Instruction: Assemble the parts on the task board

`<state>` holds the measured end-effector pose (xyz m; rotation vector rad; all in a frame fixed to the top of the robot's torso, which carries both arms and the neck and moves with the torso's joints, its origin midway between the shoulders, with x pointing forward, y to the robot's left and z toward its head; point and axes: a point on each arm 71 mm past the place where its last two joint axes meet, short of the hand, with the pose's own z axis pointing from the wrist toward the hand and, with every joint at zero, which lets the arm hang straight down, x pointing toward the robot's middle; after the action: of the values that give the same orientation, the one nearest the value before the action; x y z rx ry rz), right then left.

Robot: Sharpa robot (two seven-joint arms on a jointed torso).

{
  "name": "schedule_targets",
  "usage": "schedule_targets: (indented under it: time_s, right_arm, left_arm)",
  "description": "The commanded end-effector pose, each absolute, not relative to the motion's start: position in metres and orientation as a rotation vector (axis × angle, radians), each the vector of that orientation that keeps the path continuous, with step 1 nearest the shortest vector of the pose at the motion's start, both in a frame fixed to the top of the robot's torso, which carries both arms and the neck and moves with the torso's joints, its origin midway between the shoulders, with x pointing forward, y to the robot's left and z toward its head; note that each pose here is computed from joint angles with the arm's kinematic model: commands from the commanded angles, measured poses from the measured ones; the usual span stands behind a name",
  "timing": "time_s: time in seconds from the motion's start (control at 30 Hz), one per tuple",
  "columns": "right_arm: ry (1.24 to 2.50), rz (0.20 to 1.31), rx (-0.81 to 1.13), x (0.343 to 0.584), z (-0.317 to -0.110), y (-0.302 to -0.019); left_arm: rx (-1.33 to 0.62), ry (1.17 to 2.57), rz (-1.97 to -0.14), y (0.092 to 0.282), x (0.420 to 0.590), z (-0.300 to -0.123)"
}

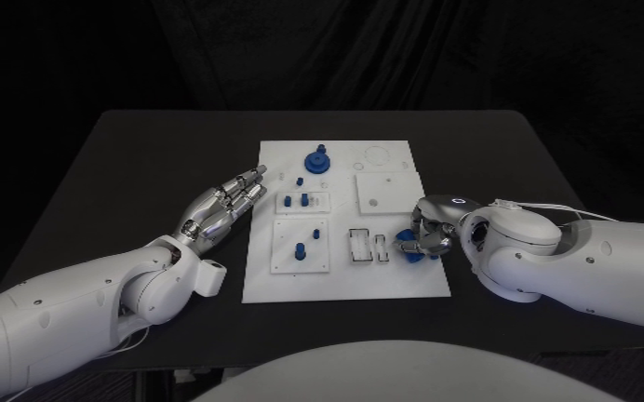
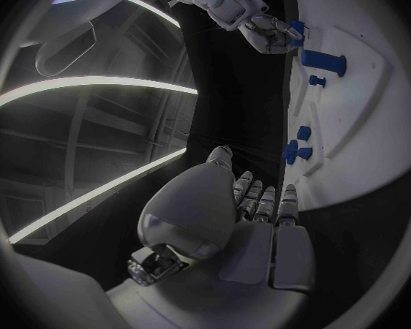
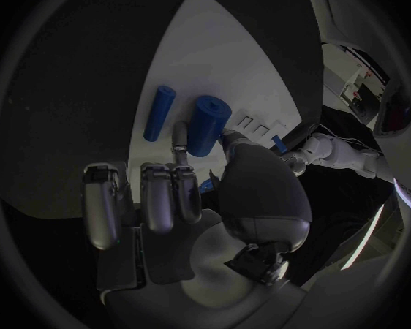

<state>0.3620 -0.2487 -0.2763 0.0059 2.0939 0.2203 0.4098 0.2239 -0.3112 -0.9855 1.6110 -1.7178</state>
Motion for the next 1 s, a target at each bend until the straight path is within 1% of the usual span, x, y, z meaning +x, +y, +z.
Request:
schedule_targets:
  time_s: [0.03,0.17,0.27,0.5,0.63,0.77,1.0]
  right_arm:
    - [2.163,0.229,0.086,0.357,-0.286,-0.253]
    - [2.127,0.275,0.138,0.358,-0.283,-0.253]
    - [2.084,0.33,0.207,0.357,-0.279,-0.252]
    - [2.008,0.472,0.446,0.356,-0.264,-0.251]
    - [1.99,0.537,0.557,0.355,-0.255,-0.245]
    - [1.991,0.59,0.611,0.355,-0.251,-0.235]
    - [2.021,0.619,0.607,0.358,-0.254,-0.223]
  left_arm:
    - [-0.954,1.535,-1.783,0.221,0.409,-0.306]
    - [-0.957,1.537,-1.782,0.222,0.408,-0.306]
    - [-0.96,1.538,-1.78,0.222,0.407,-0.308]
    - [-0.964,1.542,-1.781,0.221,0.406,-0.309]
    - [-0.965,1.543,-1.78,0.221,0.406,-0.31]
    - [-0.965,1.544,-1.782,0.22,0.406,-0.31]
    - [-0.965,1.545,-1.784,0.219,0.406,-0.31]
